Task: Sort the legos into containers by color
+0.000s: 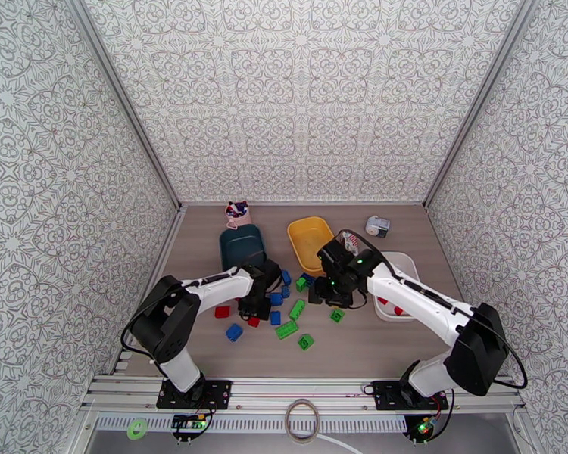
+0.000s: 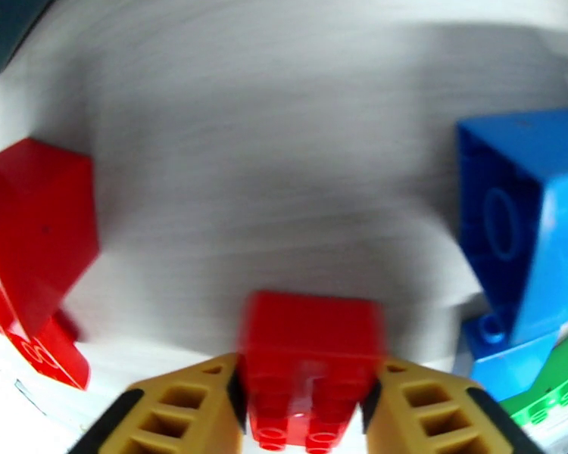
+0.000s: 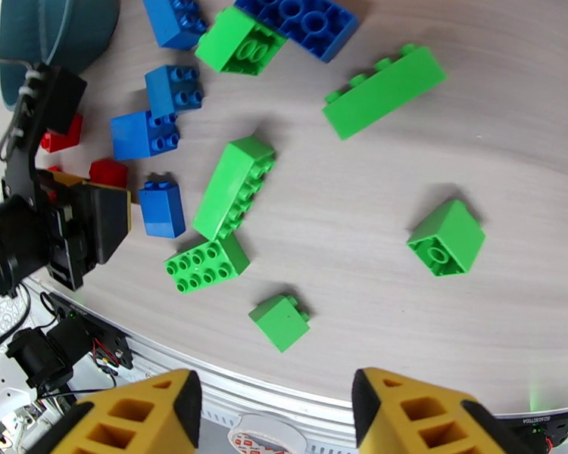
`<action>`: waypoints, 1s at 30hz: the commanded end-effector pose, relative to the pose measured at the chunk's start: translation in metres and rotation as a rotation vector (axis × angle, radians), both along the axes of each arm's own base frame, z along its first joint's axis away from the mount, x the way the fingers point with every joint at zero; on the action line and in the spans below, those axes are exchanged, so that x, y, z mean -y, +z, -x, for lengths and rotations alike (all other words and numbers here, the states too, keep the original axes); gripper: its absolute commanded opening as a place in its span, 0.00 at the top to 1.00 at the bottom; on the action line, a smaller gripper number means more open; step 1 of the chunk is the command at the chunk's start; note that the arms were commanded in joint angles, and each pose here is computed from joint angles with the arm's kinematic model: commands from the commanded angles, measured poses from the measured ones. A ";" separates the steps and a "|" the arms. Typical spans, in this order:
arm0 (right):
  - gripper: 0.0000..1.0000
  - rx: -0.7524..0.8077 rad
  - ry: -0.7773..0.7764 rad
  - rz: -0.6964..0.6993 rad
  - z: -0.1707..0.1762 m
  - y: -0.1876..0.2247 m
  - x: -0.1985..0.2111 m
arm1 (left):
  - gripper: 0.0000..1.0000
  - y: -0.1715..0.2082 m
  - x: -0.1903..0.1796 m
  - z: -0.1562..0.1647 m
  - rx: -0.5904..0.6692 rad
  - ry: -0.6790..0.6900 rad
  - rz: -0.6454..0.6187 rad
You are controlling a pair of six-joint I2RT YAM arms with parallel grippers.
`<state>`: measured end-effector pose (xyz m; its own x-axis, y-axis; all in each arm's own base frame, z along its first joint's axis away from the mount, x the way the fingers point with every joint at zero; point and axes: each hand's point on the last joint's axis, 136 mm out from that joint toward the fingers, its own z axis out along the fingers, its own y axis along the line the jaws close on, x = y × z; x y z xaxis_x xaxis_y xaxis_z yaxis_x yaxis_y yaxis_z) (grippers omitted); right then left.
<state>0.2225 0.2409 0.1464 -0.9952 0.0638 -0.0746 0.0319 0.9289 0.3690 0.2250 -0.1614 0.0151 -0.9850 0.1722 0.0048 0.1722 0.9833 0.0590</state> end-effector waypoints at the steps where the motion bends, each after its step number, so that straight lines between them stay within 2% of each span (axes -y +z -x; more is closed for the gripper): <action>1: 0.43 0.037 -0.043 0.015 -0.007 0.011 0.016 | 0.62 0.011 0.010 0.006 0.024 0.002 0.031; 8: 0.44 0.044 -0.092 0.014 -0.018 0.015 0.037 | 0.65 0.048 0.026 0.008 0.085 0.028 0.108; 13: 0.45 0.054 -0.148 0.002 -0.029 0.020 0.055 | 0.65 0.084 0.059 -0.005 0.135 0.039 0.284; 20: 0.45 0.077 -0.297 -0.047 -0.048 0.034 0.095 | 0.65 0.119 0.146 -0.029 0.102 0.018 0.613; 25: 0.43 0.115 -0.430 -0.087 -0.053 0.049 0.133 | 0.65 0.129 0.219 -0.044 0.054 -0.035 0.756; 30: 0.43 0.138 -0.526 -0.110 -0.046 0.062 0.165 | 0.65 0.131 0.300 -0.044 -0.022 -0.103 0.883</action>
<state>0.2831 0.0825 0.2080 -0.8052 0.5600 -0.1951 0.4144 0.7667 0.4904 0.2778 -0.4109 0.1264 -0.9730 0.1648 -0.1618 0.2298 0.7595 -0.6086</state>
